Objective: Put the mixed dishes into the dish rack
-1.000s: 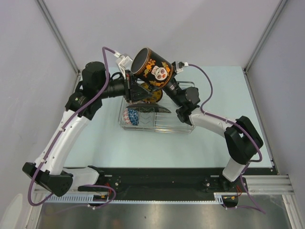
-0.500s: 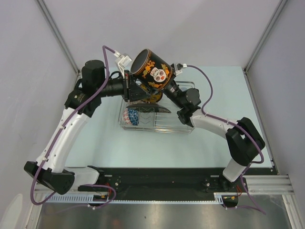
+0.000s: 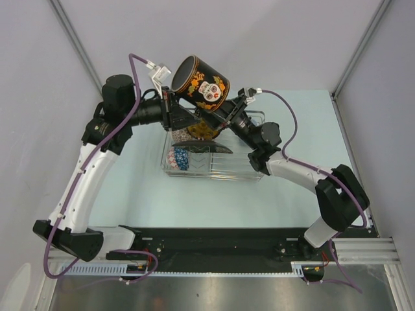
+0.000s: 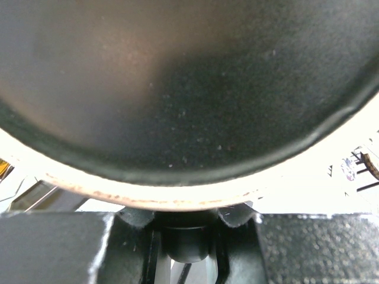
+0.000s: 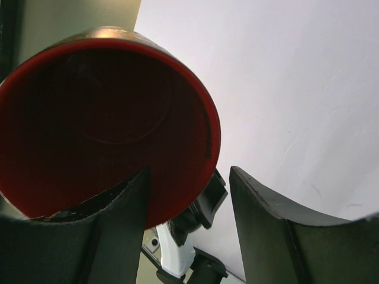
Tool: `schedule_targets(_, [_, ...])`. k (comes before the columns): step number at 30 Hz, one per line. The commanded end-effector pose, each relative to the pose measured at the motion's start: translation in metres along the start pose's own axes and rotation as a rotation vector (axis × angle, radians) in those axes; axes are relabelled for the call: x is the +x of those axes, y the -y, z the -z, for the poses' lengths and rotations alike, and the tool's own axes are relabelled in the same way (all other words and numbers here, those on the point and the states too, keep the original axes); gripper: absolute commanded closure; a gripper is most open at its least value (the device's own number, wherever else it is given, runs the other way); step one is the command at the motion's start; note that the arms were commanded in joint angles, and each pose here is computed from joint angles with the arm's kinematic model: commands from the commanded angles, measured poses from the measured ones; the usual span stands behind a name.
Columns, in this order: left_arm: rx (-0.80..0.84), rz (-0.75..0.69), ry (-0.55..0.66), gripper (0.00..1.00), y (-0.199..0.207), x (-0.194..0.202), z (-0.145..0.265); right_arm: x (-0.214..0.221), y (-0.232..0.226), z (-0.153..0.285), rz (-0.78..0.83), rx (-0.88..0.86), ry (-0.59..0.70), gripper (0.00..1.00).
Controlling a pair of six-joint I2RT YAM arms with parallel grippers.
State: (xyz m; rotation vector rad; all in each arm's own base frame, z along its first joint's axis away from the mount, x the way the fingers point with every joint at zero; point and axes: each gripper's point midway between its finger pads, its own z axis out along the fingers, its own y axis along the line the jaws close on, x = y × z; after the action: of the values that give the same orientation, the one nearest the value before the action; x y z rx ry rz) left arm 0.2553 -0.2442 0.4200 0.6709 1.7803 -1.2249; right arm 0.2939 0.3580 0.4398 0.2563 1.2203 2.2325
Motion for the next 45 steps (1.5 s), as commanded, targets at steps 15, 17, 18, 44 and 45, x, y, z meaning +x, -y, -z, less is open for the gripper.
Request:
schedule_targets(15, [-0.008,-0.234,0.183,1.00,0.025,-0.063,0.023,-0.015,-0.020,0.062,0.156,0.146,-0.071,0.35])
schedule_targets(17, [-0.013,-0.244,0.181,1.00,0.024,-0.063,0.024,-0.014,-0.003,0.074,0.194,0.254,-0.106,0.37])
schedule_targets(18, [-0.018,-0.241,0.178,1.00,0.023,-0.062,0.024,-0.014,0.002,0.081,0.298,0.293,-0.129,0.40])
schedule_targets(44, [-0.185,-0.150,0.230,1.00,-0.039,-0.058,0.081,0.053,0.094,0.071,2.154,0.984,-0.886,0.32])
schedule_targets(45, [-0.187,-0.149,0.234,1.00,-0.039,-0.058,0.083,0.058,0.101,0.070,2.118,0.970,-0.934,0.32])
